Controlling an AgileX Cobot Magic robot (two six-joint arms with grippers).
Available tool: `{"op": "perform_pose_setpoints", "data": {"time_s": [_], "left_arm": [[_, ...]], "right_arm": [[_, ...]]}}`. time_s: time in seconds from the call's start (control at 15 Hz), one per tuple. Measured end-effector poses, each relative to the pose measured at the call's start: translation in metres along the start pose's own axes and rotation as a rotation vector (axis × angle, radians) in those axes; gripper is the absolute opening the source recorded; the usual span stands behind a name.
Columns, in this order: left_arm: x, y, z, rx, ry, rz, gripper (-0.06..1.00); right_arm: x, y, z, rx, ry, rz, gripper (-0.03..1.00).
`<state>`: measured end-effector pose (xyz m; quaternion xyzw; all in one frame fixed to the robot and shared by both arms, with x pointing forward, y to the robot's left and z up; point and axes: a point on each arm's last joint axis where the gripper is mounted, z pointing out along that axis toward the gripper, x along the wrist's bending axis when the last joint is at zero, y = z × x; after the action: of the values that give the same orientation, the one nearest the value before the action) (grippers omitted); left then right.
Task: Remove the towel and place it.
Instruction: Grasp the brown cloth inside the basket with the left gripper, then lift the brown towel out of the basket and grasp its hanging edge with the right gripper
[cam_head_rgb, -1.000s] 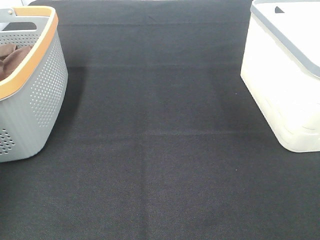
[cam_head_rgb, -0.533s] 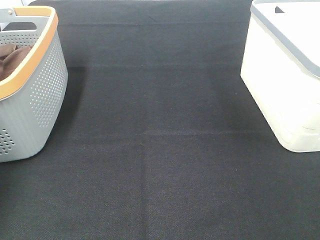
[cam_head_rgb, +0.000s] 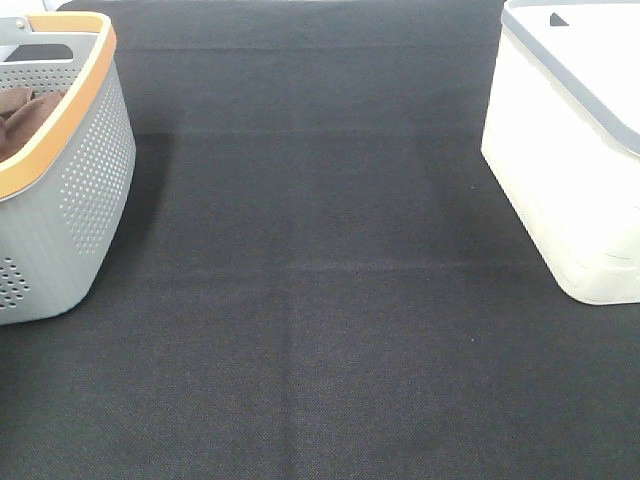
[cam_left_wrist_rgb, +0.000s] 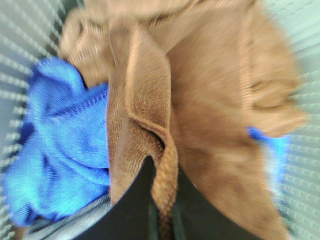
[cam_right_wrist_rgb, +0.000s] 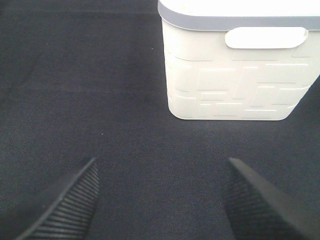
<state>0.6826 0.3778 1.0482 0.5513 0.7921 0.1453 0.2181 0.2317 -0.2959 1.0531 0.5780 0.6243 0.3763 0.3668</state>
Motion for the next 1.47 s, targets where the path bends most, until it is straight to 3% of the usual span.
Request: {"op": "perform_pose_setpoints", "data": {"time_s": [0.13, 0.27, 0.4, 0.6, 0.8, 0.93, 1.0, 1.2, 1.33, 1.47], "left_arm": [[-0.003, 0.003, -0.022, -0.045, -0.013, 0.017, 0.0], [-0.01, 0.007, -0.073, -0.15, -0.039, 0.031, 0.0], [-0.022, 0.005, -0.136, -0.29, -0.12, 0.035, 0.0], [-0.038, -0.002, -0.201, -0.471, -0.29, 0.039, 0.0], [-0.055, -0.01, -0.25, -0.61, -0.504, 0.019, 0.0], [-0.069, -0.015, -0.272, -0.669, -0.69, 0.019, 0.0], [-0.076, -0.016, -0.276, -0.681, -0.743, 0.027, 0.0], [-0.106, -0.025, -0.28, -0.69, -0.839, 0.079, 0.0], [-0.129, -0.034, -0.283, -0.695, -0.888, 0.118, 0.0], [-0.137, -0.037, -0.285, -0.71, -0.901, 0.143, 0.0]], "right_arm": [[0.0, 0.0, 0.0, 0.0, 0.0, 0.0, 0.67], [0.0, 0.0, 0.0, 0.0, 0.0, 0.0, 0.67], [0.0, 0.0, 0.0, 0.0, 0.0, 0.0, 0.67], [0.0, 0.0, 0.0, 0.0, 0.0, 0.0, 0.67], [0.001, 0.0, 0.0, -0.001, 0.009, 0.005, 0.67], [0.003, 0.0, 0.0, -0.002, 0.036, 0.02, 0.67], [0.005, 0.0, 0.0, -0.003, 0.059, 0.032, 0.67], [0.011, 0.003, 0.001, 0.002, 0.124, 0.062, 0.67], [0.014, 0.025, 0.012, -0.006, 0.173, 0.059, 0.67], [0.016, 0.038, 0.017, -0.033, 0.201, 0.055, 0.67]]}}
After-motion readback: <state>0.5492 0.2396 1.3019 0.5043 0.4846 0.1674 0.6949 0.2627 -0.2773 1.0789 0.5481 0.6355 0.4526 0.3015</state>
